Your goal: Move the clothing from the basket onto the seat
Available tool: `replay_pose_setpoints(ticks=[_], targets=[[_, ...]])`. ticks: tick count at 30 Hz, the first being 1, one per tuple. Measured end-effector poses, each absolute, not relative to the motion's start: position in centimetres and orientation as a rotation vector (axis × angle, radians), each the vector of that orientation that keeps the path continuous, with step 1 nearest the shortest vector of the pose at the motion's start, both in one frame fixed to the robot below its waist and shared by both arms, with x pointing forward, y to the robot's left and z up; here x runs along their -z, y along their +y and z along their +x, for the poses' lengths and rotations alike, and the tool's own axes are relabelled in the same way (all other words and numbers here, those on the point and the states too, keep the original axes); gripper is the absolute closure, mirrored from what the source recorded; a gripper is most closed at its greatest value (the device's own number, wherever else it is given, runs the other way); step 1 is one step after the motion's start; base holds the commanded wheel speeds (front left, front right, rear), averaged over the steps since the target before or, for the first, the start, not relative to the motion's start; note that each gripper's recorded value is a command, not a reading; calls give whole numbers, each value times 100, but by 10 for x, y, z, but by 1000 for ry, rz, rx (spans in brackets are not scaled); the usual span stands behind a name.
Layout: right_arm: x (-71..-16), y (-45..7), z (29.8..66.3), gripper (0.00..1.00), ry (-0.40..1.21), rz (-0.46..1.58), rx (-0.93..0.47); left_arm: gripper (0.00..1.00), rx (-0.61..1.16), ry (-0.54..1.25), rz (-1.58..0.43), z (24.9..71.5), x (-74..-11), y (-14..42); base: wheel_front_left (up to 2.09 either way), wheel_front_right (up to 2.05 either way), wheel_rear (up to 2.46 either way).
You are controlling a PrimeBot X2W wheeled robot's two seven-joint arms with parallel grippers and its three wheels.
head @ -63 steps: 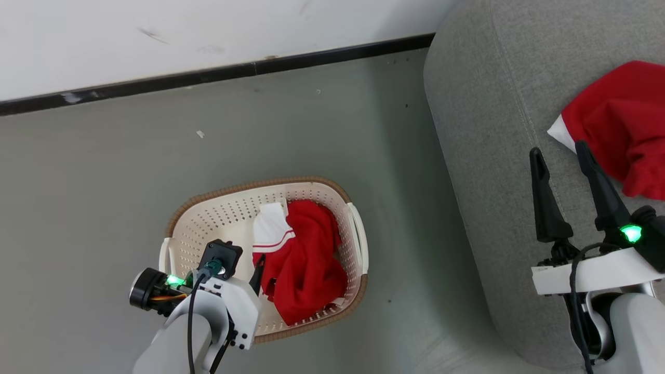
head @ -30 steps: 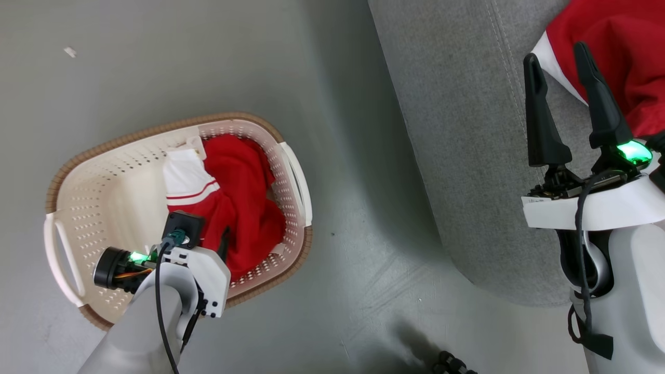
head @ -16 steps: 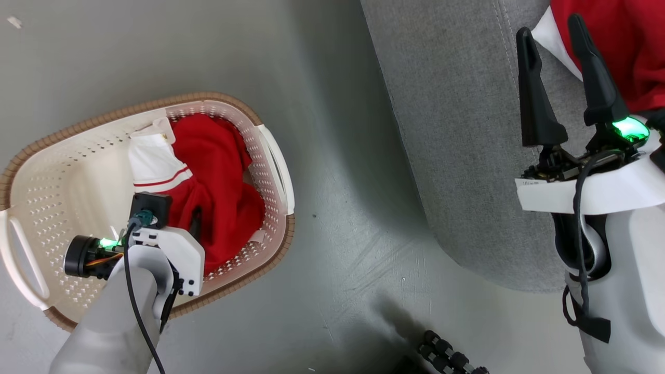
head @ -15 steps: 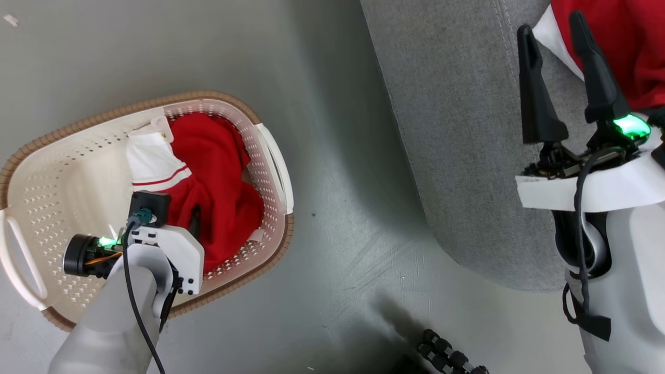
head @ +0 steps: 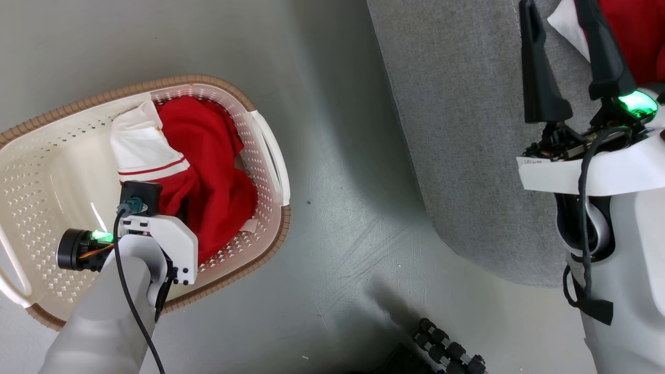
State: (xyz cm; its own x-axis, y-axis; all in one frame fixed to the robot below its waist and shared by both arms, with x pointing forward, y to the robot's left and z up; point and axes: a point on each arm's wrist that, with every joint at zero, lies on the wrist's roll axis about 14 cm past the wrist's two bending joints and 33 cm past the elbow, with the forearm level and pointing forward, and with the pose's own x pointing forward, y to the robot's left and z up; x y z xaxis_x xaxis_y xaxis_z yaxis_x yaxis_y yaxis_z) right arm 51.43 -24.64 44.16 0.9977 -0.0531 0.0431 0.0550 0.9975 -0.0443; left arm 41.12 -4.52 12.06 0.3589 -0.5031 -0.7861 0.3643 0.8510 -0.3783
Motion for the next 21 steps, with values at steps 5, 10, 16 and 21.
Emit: replay_pose_setpoints(ticks=[5,10,16,21], targets=[[-441,-246,517,0,-45,-42,53,100,565,1037,-148,420,-123,-43,0,0,0],[-438,-245,518,0,-42,-33,51,100,552,991,-151,429,-128,-36,0,0,0],[-449,-238,529,0,-82,-21,31,100,538,914,-154,445,-139,-26,0,0,0],[-452,-233,531,0,-90,-6,21,100,538,852,-176,457,-155,-25,0,0,0]])
